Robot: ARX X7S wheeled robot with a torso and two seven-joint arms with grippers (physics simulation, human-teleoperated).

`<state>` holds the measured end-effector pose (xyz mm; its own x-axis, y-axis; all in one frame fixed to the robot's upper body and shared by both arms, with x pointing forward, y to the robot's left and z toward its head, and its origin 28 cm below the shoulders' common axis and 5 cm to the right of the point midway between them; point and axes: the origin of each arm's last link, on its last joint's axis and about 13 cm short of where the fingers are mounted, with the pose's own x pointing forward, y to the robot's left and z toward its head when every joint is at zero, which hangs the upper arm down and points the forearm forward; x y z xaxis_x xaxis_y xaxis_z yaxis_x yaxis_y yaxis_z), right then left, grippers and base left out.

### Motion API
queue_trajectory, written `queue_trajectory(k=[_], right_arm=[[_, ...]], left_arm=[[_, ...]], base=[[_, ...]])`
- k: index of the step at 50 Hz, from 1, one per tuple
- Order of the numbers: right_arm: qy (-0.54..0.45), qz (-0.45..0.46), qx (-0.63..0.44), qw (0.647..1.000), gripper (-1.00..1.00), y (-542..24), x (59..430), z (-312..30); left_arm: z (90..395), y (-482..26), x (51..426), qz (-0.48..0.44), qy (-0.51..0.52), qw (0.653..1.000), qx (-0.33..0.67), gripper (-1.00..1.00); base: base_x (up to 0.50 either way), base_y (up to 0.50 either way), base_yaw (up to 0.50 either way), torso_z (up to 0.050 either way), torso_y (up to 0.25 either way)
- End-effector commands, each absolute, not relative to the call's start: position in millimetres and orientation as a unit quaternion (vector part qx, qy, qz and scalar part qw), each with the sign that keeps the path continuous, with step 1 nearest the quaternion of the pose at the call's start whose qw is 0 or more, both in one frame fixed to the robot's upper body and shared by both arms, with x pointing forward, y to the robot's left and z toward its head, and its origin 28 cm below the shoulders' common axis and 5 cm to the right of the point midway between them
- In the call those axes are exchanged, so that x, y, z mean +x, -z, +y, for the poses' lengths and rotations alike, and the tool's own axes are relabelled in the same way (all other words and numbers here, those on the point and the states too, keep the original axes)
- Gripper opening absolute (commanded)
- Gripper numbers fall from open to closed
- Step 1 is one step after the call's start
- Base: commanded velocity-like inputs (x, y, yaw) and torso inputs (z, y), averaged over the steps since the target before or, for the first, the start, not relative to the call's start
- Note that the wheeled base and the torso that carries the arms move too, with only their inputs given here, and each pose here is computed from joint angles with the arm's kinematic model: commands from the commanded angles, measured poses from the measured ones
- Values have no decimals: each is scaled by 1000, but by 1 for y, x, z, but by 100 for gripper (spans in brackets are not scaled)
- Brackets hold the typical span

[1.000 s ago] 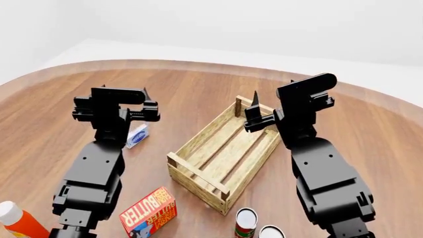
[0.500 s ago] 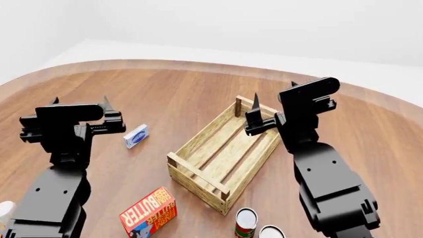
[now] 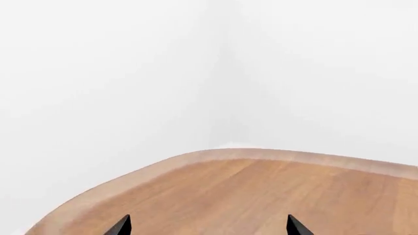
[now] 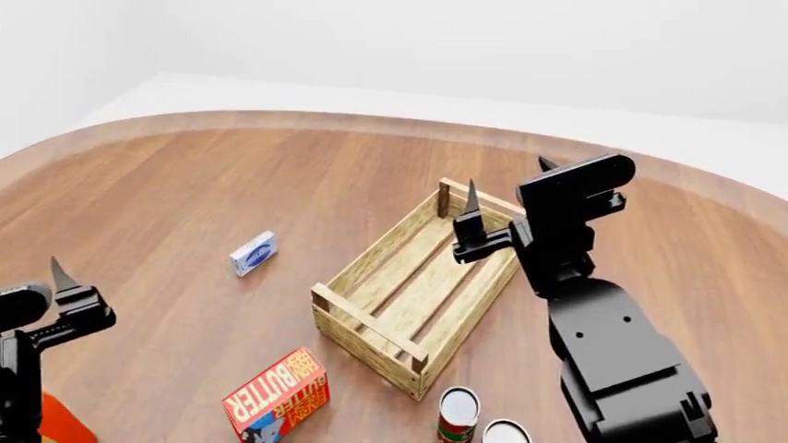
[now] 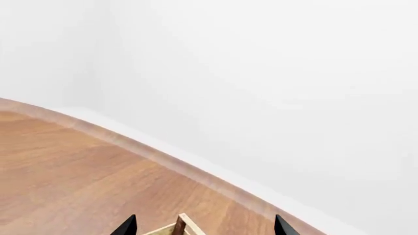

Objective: Pick up the ketchup, and put it in the wooden tray.

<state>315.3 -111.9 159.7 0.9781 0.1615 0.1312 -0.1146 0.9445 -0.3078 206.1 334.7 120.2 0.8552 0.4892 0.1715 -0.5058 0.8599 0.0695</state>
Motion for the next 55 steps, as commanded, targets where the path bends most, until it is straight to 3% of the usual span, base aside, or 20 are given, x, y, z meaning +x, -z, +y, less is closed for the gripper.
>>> queue_trajectory(k=[1,25,55], right_arm=[[-76,-81,-152,982,100,-159,316,-108],[-78,-77,-149,983,100,-156,317,-102],[-81,-71,-148,983,100,-151,318,-100]], left_arm=[[349,-105,183,-56,-304,949,57,100],[356,-82,176,51,-315,948,25,100],[356,-71,180,77,-324,943,11,100]], base=[[0,0,0,0,0],[0,0,0,0,0],[0,0,0,0,0]])
